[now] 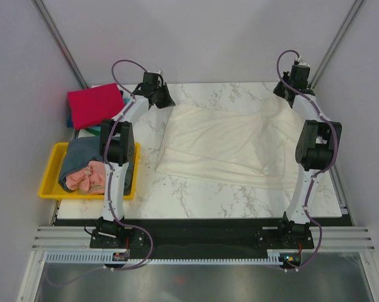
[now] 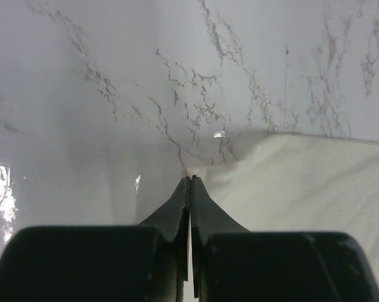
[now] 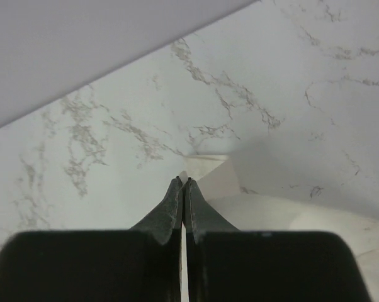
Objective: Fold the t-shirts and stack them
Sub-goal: Fold the tshirt
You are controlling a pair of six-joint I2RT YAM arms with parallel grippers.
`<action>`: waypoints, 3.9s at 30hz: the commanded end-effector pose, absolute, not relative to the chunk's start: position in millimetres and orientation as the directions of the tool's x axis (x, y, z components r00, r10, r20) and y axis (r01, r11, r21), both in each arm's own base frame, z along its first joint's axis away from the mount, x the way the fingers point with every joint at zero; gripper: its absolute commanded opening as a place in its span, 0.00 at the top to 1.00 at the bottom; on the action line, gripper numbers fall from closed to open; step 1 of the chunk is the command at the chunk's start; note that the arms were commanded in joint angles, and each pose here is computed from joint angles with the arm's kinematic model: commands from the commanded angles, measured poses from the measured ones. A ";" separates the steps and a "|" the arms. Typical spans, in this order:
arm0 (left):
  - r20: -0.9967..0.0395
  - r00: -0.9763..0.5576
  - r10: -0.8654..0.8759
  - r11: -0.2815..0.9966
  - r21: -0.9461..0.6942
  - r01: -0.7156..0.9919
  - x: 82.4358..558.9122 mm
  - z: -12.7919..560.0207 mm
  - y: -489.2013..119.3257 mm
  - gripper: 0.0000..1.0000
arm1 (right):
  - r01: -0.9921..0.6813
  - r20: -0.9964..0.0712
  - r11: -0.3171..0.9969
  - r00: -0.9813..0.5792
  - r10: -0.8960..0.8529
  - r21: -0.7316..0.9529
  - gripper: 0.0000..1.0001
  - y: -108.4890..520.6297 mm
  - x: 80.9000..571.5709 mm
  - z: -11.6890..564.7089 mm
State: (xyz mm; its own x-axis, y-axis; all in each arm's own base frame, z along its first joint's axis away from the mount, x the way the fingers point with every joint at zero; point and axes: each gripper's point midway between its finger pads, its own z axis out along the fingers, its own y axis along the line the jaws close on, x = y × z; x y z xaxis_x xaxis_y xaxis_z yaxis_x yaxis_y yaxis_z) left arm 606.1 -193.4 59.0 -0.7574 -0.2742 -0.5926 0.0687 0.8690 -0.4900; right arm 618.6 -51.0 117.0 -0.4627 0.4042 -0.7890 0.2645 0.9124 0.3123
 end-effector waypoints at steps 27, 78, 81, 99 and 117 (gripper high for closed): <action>-0.680 -0.663 -0.314 0.886 -0.460 0.053 504.7 143.6 -129.9 0.98 | 0.299 -0.835 0.876 -0.298 0.462 0.378 1.00 -57.8 420.0 208.3; -0.578 -0.812 -0.082 0.936 -0.326 0.137 405.0 60.2 -241.0 0.36 | 0.680 -0.490 0.610 -0.401 0.774 0.407 0.16 -59.0 305.5 26.4; -0.523 -0.849 -0.075 0.948 -0.301 0.102 390.6 38.5 -233.8 0.37 | 0.691 -0.460 0.615 -0.435 0.774 0.381 0.16 -63.3 325.8 10.8; -0.114 -0.992 -0.063 0.835 -0.550 0.010 149.6 4.7 -302.2 0.36 | 0.181 -0.492 0.865 -0.760 0.425 0.468 0.19 162.5 588.0 -4.8; -0.432 -0.898 -0.082 0.765 -0.605 0.221 145.8 159.5 -287.6 0.32 | -0.091 -0.655 0.769 -0.592 0.469 0.633 0.02 242.9 677.2 59.3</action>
State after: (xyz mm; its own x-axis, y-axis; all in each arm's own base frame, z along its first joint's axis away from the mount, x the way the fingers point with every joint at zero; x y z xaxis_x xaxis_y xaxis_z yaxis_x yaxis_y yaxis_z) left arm 135.8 -306.9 138.0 -0.9428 -0.0642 -0.3272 0.1807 0.7264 -0.6630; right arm 676.6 245.3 58.5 -0.5998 0.4480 -0.6630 -0.1040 0.7779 0.6197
